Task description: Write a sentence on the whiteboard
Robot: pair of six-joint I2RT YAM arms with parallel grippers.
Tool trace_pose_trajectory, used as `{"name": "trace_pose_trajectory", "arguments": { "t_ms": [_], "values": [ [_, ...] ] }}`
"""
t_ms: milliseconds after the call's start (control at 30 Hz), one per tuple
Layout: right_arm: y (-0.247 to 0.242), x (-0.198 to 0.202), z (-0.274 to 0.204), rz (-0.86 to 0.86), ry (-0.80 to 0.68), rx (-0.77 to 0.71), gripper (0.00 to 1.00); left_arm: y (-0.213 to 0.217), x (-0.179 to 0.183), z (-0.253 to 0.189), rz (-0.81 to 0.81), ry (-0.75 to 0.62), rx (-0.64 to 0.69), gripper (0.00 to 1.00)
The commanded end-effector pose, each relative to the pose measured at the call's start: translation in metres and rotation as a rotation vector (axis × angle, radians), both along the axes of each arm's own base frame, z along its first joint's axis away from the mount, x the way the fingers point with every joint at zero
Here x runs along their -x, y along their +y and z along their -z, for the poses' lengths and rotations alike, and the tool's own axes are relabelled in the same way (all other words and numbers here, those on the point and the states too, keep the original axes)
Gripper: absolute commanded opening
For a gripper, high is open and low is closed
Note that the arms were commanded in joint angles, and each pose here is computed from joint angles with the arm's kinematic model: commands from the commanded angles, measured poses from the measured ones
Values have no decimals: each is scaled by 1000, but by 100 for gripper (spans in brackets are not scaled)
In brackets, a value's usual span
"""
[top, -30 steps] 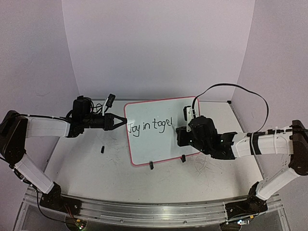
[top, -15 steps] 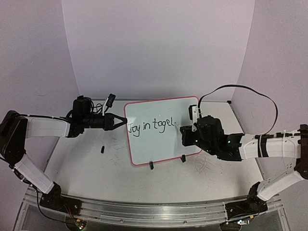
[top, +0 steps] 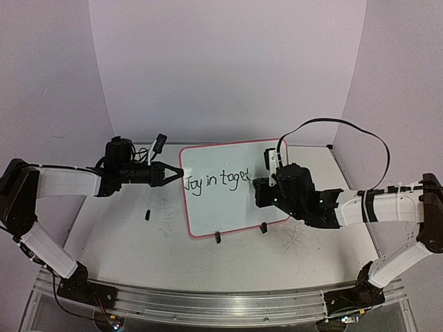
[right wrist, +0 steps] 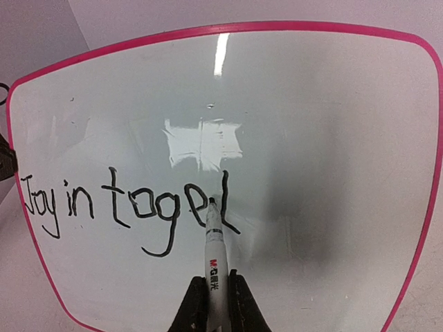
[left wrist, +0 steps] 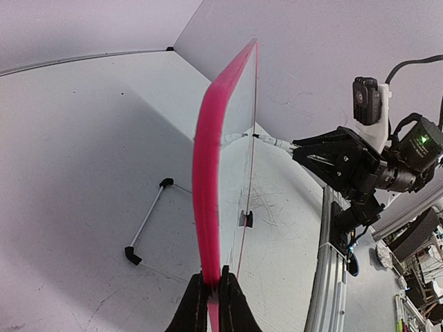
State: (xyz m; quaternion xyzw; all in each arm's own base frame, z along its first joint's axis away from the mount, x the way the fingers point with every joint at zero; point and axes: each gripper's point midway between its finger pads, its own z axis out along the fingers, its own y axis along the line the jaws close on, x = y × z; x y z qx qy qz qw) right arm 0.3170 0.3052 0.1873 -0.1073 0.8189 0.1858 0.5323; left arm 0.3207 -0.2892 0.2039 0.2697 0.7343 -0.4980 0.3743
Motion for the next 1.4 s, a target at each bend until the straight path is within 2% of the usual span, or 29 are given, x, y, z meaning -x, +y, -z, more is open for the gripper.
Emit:
{"name": "trace_pose_trajectory", "arguments": {
  "t_ms": [0,200,433,700,1367],
  "values": [
    [2,-11,-21,39,-46,-35,0,-8,5,-25,42,-88,20,0],
    [2,-14,-10,48,-18,-15,0,-8,5,-27,41,-91,20,0],
    [-19,-14,-6,142,3,13,0,-8,5,-27,41,-91,19,0],
    [-26,-1,-44,45,-87,-159,0,-8,5,-26,42,-87,19,0],
    [-13,-25,-36,57,-86,-72,0,-10,5,-26,44,-88,15,0]
  ]
}}
